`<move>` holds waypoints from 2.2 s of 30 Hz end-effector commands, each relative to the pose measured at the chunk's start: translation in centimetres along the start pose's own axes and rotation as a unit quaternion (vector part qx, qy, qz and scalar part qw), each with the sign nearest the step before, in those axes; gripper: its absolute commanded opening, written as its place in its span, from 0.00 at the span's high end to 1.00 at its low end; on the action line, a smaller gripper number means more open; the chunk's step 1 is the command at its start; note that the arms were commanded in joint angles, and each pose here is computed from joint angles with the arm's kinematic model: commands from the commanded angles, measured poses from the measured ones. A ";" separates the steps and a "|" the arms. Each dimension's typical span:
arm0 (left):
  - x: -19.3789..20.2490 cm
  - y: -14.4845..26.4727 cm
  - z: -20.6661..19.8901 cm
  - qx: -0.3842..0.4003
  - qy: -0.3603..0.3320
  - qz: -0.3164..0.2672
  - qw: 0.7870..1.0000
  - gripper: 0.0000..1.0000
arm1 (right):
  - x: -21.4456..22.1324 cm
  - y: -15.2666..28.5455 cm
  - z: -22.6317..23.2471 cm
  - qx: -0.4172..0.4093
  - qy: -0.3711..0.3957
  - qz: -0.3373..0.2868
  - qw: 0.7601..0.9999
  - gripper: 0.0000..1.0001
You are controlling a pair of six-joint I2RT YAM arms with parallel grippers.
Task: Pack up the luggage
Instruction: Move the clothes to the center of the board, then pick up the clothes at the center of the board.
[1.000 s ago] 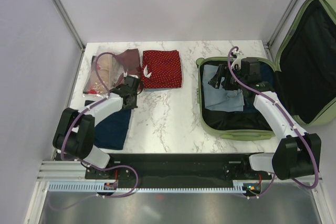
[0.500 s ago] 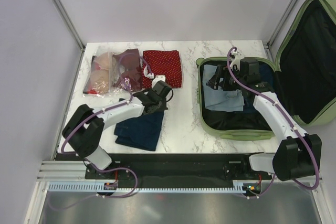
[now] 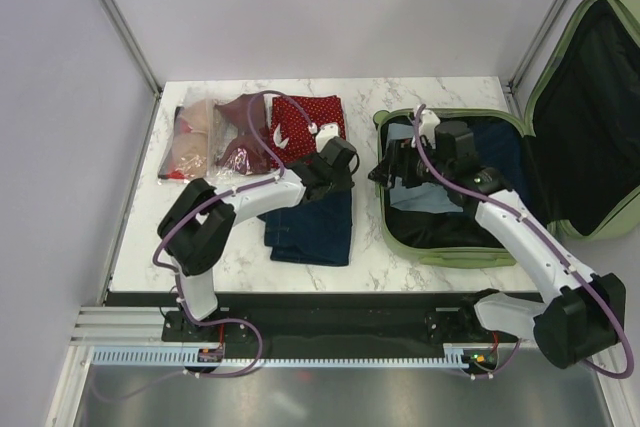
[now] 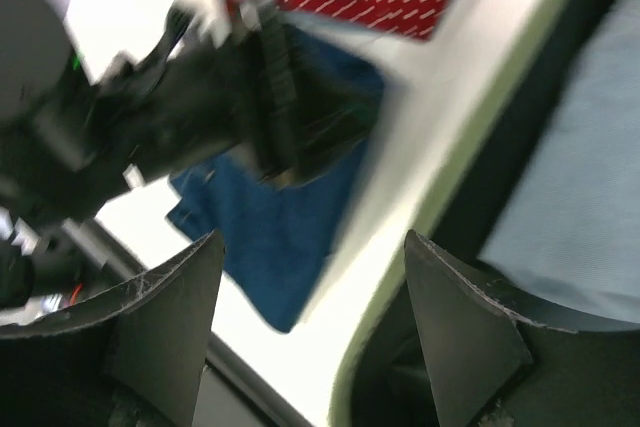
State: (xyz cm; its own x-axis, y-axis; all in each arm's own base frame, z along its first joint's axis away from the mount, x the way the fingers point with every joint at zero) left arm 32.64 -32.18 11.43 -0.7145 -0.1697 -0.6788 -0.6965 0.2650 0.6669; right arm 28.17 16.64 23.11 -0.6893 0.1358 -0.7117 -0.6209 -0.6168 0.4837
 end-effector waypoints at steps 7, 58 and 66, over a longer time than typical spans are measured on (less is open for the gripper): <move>-6.3 5.0 -0.7 0.042 -0.009 -0.073 0.996 0.16 | 3.7 -0.3 3.7 -0.037 -0.003 0.015 0.999 0.20; -11.6 20.8 11.8 0.013 -0.209 -0.238 0.948 0.13 | 12.3 -11.2 9.3 0.161 0.052 0.082 0.982 0.17; -11.5 20.9 11.7 0.017 -0.204 -0.238 0.949 0.13 | 15.3 -12.1 6.0 0.197 -0.032 0.101 0.975 0.16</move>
State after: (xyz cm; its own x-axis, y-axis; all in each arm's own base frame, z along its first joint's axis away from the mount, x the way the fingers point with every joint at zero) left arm 27.05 -13.30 29.15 -0.2501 0.1096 -0.9620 -0.9257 0.2642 0.2708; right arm 22.99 31.87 11.37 -0.8052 0.0140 -0.5928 -0.5598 -0.3477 0.7521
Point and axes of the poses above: each gripper's point midway between its finger pads, its own y axis back along the fingers, its own z axis along the line the jaws close on, x = y × z, the point moved 4 cm from there along y, back along the fingers, and after that the axes turned 3 degrees about -y, right-handed, at the moved point
